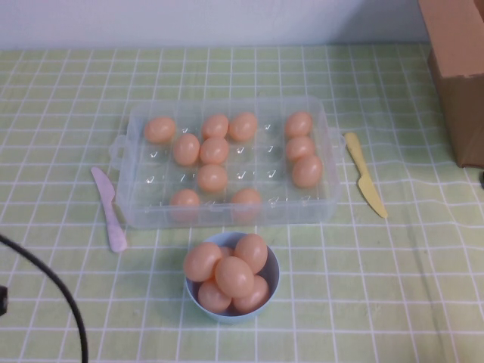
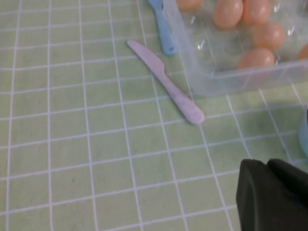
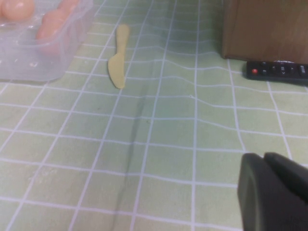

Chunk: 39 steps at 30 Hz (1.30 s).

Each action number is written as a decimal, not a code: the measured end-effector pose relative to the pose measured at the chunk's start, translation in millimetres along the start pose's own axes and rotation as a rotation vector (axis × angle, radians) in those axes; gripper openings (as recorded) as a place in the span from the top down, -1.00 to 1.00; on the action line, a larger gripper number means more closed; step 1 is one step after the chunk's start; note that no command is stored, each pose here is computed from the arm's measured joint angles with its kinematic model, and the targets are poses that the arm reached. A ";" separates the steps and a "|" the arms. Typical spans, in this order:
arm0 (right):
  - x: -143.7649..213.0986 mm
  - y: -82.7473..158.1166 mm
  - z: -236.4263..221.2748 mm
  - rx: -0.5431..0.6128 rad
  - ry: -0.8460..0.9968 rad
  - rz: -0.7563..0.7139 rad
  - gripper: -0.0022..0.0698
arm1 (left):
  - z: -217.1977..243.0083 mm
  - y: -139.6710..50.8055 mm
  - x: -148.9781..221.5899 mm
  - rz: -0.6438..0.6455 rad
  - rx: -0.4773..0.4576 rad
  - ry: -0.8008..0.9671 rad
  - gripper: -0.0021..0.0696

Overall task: Take an egg out of the egg box
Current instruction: Pick up the egg from the plastic box

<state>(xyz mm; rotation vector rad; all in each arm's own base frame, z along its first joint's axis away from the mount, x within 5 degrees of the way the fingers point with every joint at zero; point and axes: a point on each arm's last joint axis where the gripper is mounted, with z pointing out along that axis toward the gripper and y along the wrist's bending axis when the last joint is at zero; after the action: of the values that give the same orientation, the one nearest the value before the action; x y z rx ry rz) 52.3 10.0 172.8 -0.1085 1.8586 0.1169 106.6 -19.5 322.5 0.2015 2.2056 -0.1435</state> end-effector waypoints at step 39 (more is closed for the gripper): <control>0.0 0.0 0.0 0.000 0.000 0.000 0.99 | 269.6 -59.8 -128.1 1.114 0.231 0.208 0.82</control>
<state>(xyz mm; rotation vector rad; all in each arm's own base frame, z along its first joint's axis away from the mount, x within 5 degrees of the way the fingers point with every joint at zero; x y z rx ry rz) 52.3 10.0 172.8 -0.1082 1.8586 0.1173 381.6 -137.4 265.9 1.5631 1.9575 0.2558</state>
